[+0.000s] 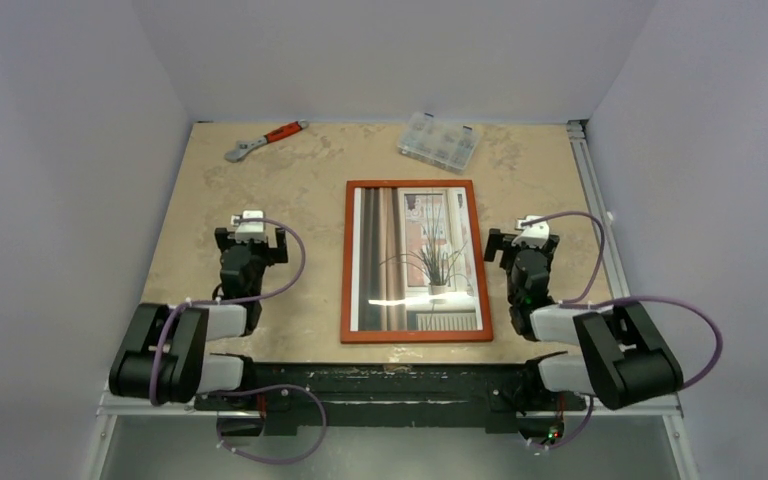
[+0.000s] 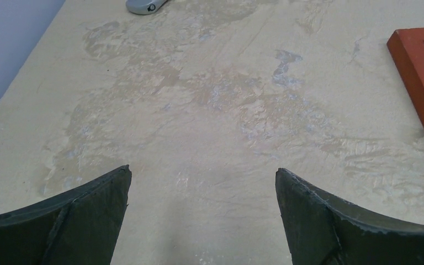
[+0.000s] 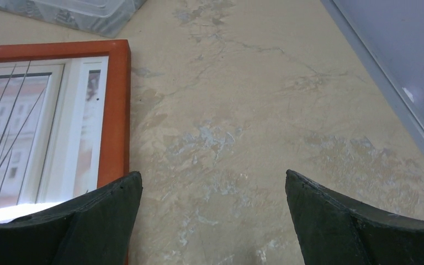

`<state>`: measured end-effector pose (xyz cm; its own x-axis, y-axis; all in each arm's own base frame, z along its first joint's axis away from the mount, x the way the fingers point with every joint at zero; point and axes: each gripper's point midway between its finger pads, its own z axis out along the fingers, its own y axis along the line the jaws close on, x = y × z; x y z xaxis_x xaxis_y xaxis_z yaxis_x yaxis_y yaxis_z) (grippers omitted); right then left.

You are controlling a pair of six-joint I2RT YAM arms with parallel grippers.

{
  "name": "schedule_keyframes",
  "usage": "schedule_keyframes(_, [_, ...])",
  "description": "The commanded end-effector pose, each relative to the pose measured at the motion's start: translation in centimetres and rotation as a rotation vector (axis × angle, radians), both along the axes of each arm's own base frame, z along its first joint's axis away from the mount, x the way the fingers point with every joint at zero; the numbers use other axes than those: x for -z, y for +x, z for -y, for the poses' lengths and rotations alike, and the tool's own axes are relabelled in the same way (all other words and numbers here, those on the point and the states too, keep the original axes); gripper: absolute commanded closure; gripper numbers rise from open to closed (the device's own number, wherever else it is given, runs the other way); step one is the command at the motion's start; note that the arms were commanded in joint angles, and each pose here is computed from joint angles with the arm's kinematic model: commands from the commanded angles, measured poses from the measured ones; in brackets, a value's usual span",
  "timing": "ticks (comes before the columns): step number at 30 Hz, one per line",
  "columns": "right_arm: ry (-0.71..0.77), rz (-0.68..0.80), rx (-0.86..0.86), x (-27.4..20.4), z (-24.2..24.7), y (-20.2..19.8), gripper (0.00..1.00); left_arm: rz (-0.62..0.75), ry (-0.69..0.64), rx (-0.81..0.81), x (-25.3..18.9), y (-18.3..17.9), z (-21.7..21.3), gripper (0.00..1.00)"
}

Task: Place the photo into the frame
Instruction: Reset both arms

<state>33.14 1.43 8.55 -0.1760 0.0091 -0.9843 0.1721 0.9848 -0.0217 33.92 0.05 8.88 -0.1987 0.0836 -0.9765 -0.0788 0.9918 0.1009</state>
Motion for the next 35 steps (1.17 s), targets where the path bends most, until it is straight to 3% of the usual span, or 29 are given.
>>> schedule_keyframes(1, [-0.052,0.162,-0.004,-4.1,0.3,3.3,0.02,0.252,-0.008,0.062,-4.3,1.7,0.4,0.00])
schedule_keyframes(5, [-0.031,0.217,0.106,-3.6,2.7,3.5,0.01,0.238,-0.026,-0.005,-3.9,1.4,-0.7,0.00])
schedule_keyframes(7, [0.008,0.125,0.077,-2.4,1.9,4.6,0.01,0.255,-0.046,-0.048,-3.9,0.8,-1.4,0.00])
schedule_keyframes(11, [0.012,0.117,0.070,-2.2,2.4,4.9,0.01,0.254,-0.059,-0.084,-4.3,1.6,-1.8,0.00])
schedule_keyframes(16, [0.014,0.120,0.069,-2.2,2.3,4.9,0.01,0.090,-0.066,-0.197,-3.0,3.5,-3.3,0.00])
schedule_keyframes(19, [0.014,0.123,0.070,-2.3,2.4,4.9,0.01,0.142,-0.066,-0.184,-3.4,3.1,-3.2,0.00])
schedule_keyframes(21, [0.014,0.121,0.068,-2.2,2.3,4.9,0.01,0.089,-0.066,-0.173,-3.0,3.4,-2.9,0.00])
schedule_keyframes(35, [0.014,0.121,0.069,-2.2,2.3,4.9,0.01,0.098,-0.062,-0.159,-3.2,3.7,-2.7,0.00])
